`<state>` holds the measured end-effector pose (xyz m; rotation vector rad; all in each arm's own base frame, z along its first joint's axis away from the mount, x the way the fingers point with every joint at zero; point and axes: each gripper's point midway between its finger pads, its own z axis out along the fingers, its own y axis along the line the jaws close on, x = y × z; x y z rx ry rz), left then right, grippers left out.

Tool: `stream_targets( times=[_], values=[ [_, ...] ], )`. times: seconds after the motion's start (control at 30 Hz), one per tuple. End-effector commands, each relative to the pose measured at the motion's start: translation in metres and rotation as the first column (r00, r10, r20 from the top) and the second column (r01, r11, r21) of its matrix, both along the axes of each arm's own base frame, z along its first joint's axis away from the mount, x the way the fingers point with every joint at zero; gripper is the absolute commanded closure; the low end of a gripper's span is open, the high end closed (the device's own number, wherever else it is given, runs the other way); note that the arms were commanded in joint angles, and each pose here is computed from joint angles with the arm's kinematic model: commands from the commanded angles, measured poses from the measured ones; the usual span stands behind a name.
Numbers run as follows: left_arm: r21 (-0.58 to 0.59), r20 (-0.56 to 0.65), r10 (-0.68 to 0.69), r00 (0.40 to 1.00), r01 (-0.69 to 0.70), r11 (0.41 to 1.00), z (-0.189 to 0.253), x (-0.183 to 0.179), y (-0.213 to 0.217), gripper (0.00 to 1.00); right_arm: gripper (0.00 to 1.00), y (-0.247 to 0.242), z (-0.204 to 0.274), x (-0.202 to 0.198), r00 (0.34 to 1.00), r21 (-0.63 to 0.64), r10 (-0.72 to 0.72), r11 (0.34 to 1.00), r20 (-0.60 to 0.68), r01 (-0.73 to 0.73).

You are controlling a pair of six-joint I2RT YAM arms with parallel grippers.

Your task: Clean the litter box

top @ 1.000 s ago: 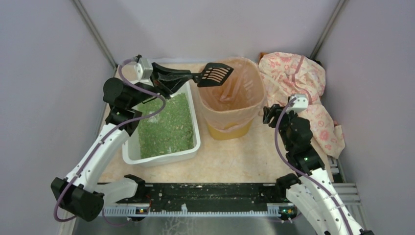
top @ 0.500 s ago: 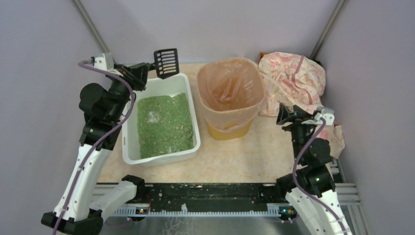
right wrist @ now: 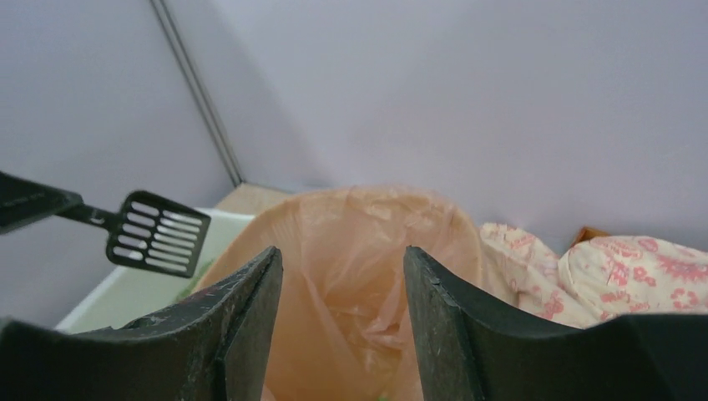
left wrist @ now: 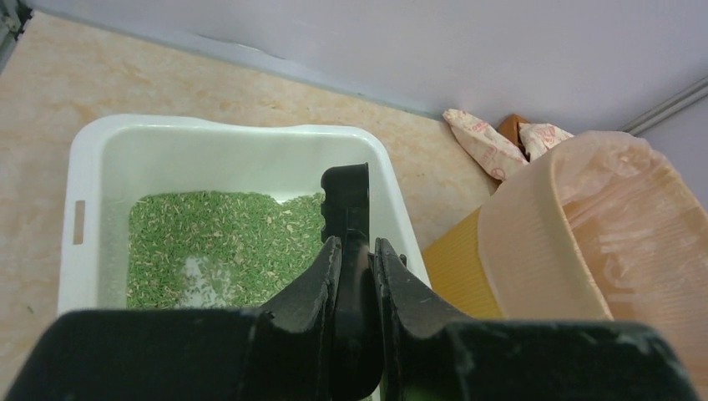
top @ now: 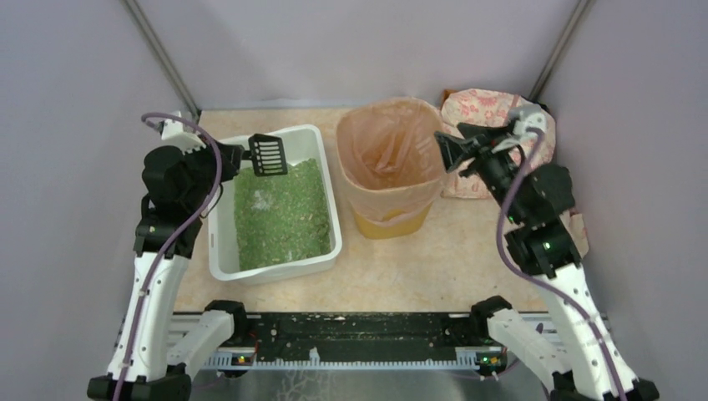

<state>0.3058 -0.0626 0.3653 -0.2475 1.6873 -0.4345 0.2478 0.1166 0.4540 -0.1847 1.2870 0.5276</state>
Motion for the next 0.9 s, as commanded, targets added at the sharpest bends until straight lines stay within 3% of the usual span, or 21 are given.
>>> stream_targets(
  times=[0.0,0.13,0.2,0.27,0.4,0.57,0.7,0.87],
  values=[
    [-0.021,-0.054,-0.060,0.997,0.059,0.998,-0.016,0.020,0.005,1.00,0.44,0.029,-0.009,0.031,0.997,-0.083,0.059,0.994,-0.058,-0.064],
    [-0.051,-0.066,-0.075,0.995,0.072,0.996,-0.019,0.049,0.023,1.00,0.49,-0.018,0.010,0.059,0.971,0.053,-0.237,0.971,0.044,0.234],
    [-0.034,-0.066,-0.050,0.997,0.047,0.998,-0.021,0.056,0.030,1.00,0.53,-0.040,0.005,0.074,0.928,0.092,-0.370,0.926,0.029,0.366],
    [-0.029,-0.076,-0.035,0.996,0.033,0.999,-0.029,0.058,0.034,1.00,0.53,-0.048,-0.009,0.099,0.897,0.050,-0.441,0.895,-0.038,0.442],
    [-0.049,-0.124,0.005,0.992,-0.011,0.999,-0.048,0.046,0.039,1.00,0.52,-0.047,-0.035,0.134,0.855,-0.051,-0.478,0.877,-0.199,0.479],
    [0.016,-0.077,0.044,0.996,-0.043,0.999,-0.034,0.024,0.046,1.00,0.46,-0.048,-0.063,0.149,0.829,-0.065,-0.467,0.879,-0.308,0.471],
    [0.072,-0.150,0.017,0.988,-0.006,0.997,-0.047,0.020,0.043,1.00,0.44,-0.058,-0.106,0.160,0.782,-0.046,-0.451,0.876,-0.430,0.480],
    [0.015,-0.254,-0.014,0.967,0.019,1.000,-0.085,0.003,0.034,1.00,0.44,-0.058,-0.135,0.171,0.752,-0.051,-0.443,0.874,-0.488,0.482]
  ],
)
